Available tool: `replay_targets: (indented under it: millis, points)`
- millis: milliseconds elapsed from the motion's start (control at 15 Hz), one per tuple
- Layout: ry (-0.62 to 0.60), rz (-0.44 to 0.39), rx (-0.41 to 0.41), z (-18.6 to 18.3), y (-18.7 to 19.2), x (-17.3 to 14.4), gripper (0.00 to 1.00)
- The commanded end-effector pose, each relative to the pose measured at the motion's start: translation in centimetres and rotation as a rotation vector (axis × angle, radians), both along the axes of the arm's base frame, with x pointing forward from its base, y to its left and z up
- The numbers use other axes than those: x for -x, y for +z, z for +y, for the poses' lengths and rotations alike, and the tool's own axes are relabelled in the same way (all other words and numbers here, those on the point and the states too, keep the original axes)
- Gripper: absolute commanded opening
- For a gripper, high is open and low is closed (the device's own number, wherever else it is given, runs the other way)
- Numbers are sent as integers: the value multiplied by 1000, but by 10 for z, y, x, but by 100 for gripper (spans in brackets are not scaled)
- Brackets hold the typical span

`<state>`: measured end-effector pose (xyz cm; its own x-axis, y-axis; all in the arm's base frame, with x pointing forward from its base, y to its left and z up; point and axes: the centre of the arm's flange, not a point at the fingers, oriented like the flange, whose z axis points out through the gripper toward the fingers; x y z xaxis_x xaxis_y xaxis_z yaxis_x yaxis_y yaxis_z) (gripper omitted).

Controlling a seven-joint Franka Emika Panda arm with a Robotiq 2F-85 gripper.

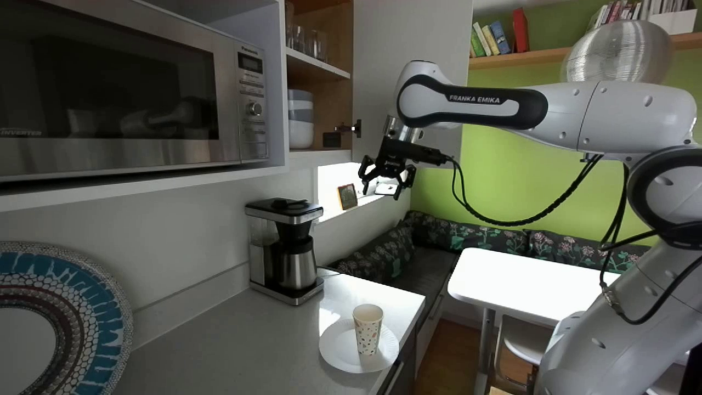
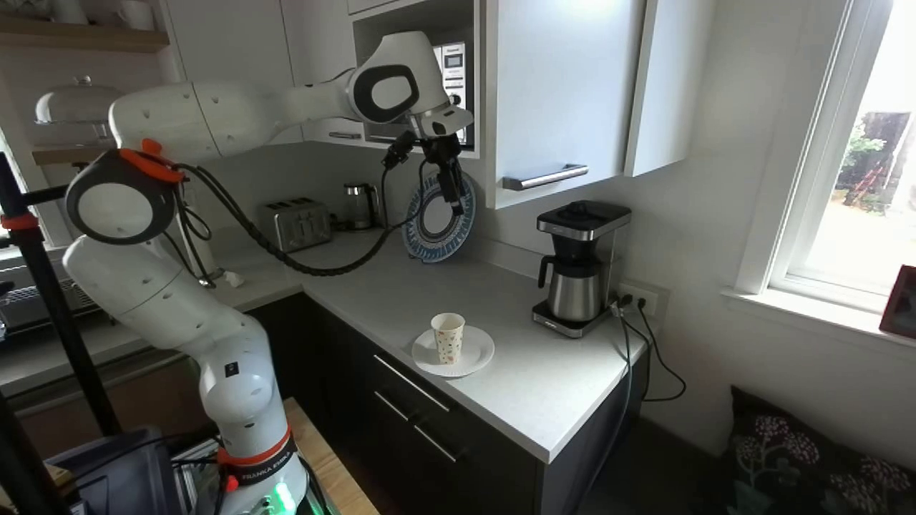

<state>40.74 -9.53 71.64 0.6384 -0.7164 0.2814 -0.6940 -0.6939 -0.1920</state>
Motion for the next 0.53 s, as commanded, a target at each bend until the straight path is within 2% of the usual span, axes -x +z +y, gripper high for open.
replay_targets:
  millis: [0, 67, 133, 200, 467]
  points:
    - [39, -16, -53, 9, -32, -12, 100]
    - [45, -16, -44, 10, -39, -15, 100]
    - [55, -4, -69, 12, -43, -18, 100]
    - [28, -1, -32, 9, -28, -17, 100]
    - [29, 2, -33, 8, -30, -19, 100]
